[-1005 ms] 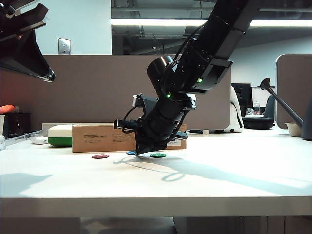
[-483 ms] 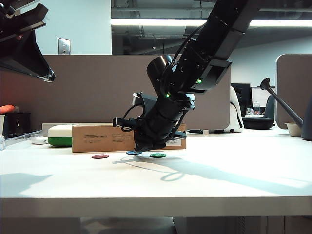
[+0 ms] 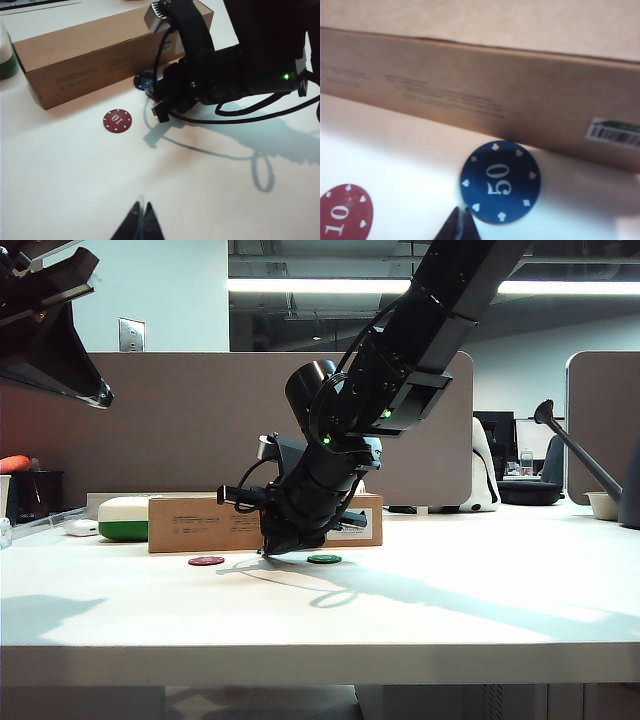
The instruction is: Push the chip with the highest value in the row forward next to the rectangular box.
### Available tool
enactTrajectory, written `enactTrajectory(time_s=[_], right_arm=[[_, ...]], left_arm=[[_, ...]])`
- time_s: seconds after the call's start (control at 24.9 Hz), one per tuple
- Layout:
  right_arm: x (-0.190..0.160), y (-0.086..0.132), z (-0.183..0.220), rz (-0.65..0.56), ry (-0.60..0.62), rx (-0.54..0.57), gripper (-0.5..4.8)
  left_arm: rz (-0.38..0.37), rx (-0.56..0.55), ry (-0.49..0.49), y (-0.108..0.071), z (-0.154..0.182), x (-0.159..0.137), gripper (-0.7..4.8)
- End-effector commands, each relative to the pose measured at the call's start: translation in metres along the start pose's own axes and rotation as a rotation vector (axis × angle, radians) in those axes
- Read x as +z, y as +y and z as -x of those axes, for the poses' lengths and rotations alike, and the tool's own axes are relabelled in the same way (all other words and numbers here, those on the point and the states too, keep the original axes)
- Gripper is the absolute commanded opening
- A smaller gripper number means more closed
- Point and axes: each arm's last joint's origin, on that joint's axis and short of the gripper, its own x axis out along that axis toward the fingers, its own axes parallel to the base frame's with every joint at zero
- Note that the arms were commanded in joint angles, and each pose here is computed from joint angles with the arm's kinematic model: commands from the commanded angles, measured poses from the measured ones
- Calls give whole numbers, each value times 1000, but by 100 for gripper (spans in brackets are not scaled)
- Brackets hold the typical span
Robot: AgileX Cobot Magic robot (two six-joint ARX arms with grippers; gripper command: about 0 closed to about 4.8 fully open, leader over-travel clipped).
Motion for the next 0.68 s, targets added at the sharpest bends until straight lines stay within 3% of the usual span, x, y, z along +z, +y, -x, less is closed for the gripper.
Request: enactTrajectory(time_s=[0.04, 0.32, 0.6, 0.68], right_arm=[[-2, -3, -1, -6, 14, -20, -9], [13, 12, 21, -31, 49, 71, -9], [39, 28, 68, 6, 36, -85, -9], [48, 32, 89, 29, 51, -85, -9]], left_arm=[[-1, -2, -15, 0, 1, 2, -5], [-1, -2, -15, 0, 1, 2, -5], [-2, -2, -16, 0, 1, 2, -5], [-1, -2, -15, 0, 1, 2, -5]])
